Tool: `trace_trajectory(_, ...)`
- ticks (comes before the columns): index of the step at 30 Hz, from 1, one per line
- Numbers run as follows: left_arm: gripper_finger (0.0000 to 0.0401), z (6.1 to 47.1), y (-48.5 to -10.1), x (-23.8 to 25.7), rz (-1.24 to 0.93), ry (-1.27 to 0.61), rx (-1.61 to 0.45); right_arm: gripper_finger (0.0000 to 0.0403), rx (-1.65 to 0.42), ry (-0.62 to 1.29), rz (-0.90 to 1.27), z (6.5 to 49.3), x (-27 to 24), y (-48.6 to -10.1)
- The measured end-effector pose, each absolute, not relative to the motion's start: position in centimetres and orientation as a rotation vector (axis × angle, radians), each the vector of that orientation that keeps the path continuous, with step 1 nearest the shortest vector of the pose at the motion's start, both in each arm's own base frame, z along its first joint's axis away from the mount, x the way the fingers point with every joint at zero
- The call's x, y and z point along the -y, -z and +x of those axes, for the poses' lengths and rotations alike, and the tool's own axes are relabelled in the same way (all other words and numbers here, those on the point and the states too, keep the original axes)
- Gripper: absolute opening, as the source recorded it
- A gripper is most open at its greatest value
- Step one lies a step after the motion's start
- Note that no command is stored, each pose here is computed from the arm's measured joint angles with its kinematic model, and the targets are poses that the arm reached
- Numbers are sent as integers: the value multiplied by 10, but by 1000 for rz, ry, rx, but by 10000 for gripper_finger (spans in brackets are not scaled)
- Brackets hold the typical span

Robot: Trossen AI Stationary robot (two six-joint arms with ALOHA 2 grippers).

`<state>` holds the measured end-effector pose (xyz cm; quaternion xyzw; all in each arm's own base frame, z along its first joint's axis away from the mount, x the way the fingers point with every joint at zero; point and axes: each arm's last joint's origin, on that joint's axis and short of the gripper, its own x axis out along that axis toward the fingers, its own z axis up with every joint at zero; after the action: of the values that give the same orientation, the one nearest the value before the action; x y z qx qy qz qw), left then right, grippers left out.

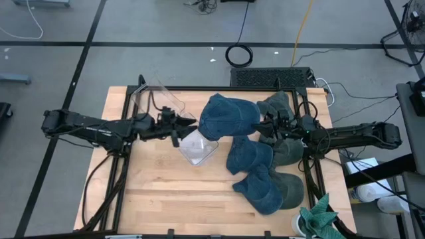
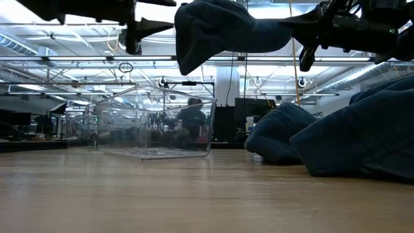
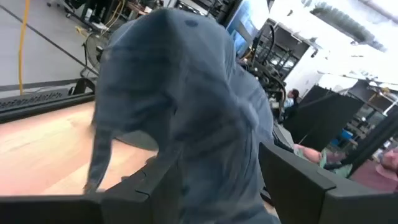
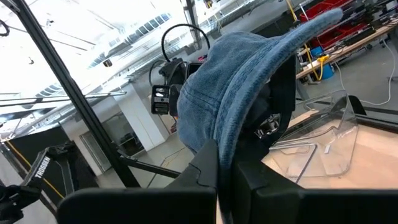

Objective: Pick & Place hat
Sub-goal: Put the top blue cap into the top transparent bin

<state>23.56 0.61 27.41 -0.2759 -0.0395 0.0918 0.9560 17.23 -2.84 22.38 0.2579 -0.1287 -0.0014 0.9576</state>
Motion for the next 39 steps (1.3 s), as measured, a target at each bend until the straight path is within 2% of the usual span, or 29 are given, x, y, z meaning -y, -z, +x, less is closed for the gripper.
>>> trace_trajectory(11,216,259,-294,-4,-509,-32,65,2,258,3,525,172,28,-224)
trace_trajectory(26,216,258,-288,-19,-498,-168,38,2,241,13,529,176,29,-220)
trace_trajectory(39,207,275,-270,-21,-532,-118,-10,2,281,-4,540,175,29,-224)
